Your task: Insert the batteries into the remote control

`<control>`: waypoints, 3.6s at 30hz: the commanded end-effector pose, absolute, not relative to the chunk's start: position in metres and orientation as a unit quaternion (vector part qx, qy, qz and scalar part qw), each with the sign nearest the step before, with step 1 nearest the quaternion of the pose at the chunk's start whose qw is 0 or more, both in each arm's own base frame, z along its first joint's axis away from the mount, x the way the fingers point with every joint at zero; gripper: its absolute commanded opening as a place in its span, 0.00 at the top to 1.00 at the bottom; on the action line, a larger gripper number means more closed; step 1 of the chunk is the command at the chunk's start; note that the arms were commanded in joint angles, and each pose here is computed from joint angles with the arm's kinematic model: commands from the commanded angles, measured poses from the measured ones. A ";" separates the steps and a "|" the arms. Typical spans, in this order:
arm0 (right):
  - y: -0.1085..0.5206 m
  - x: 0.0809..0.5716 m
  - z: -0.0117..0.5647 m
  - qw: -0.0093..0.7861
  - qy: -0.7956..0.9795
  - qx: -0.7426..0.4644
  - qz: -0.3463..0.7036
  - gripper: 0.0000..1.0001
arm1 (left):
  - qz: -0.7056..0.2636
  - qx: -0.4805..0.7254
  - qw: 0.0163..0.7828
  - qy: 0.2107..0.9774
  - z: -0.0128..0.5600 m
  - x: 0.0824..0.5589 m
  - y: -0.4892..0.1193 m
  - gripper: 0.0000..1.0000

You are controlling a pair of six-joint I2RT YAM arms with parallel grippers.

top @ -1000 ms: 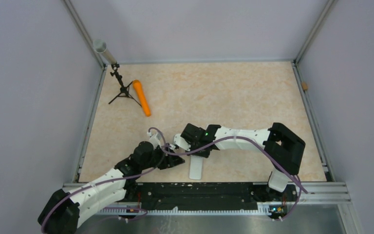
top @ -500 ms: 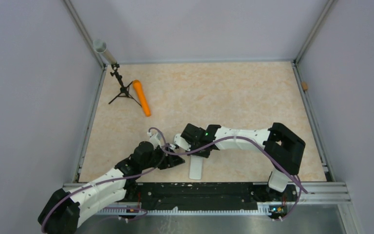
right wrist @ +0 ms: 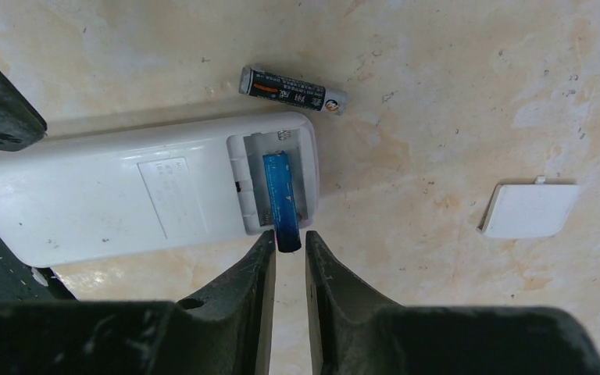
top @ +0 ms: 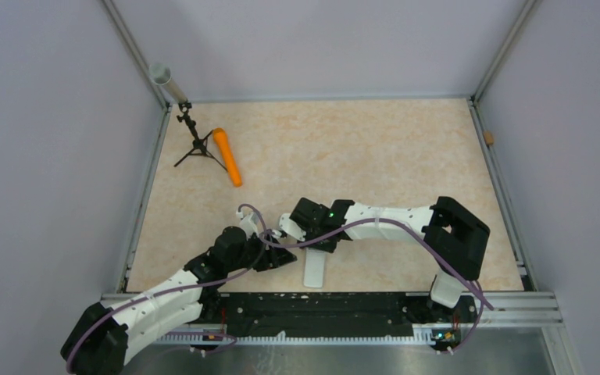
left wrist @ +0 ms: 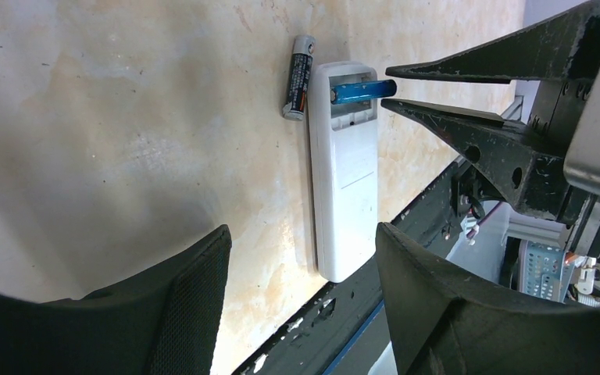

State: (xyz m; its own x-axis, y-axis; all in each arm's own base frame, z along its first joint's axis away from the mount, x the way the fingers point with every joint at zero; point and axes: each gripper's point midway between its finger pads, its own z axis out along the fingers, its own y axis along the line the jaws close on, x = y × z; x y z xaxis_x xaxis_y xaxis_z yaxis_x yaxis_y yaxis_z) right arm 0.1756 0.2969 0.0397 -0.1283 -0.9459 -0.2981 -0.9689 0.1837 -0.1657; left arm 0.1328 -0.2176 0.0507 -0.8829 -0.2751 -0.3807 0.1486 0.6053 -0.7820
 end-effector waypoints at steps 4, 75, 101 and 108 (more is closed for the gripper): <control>0.316 0.190 0.061 0.211 0.755 -0.619 0.045 0.80 | -0.459 -0.030 0.249 0.852 0.058 0.134 -0.221 0.31; 0.321 0.189 0.024 0.195 0.776 -0.588 0.116 0.62 | -0.462 -0.028 0.237 0.854 0.055 0.133 -0.224 0.29; 0.327 0.194 0.043 0.219 0.774 -0.581 0.122 0.67 | -0.464 -0.031 0.233 0.854 0.055 0.133 -0.225 0.29; 0.331 0.196 0.054 0.235 0.774 -0.574 0.129 0.63 | -0.464 -0.033 0.232 0.854 0.055 0.133 -0.225 0.29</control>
State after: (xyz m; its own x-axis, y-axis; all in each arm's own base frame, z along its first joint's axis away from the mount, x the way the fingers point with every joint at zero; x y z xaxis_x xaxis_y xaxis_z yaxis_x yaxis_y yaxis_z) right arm 0.1846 0.3170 0.0231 -0.2333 -0.8732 -0.4279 -0.9580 0.2819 -0.0532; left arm 0.1281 -0.2207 0.0459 -0.9003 -0.2684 -0.3426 0.1269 0.5912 -0.7965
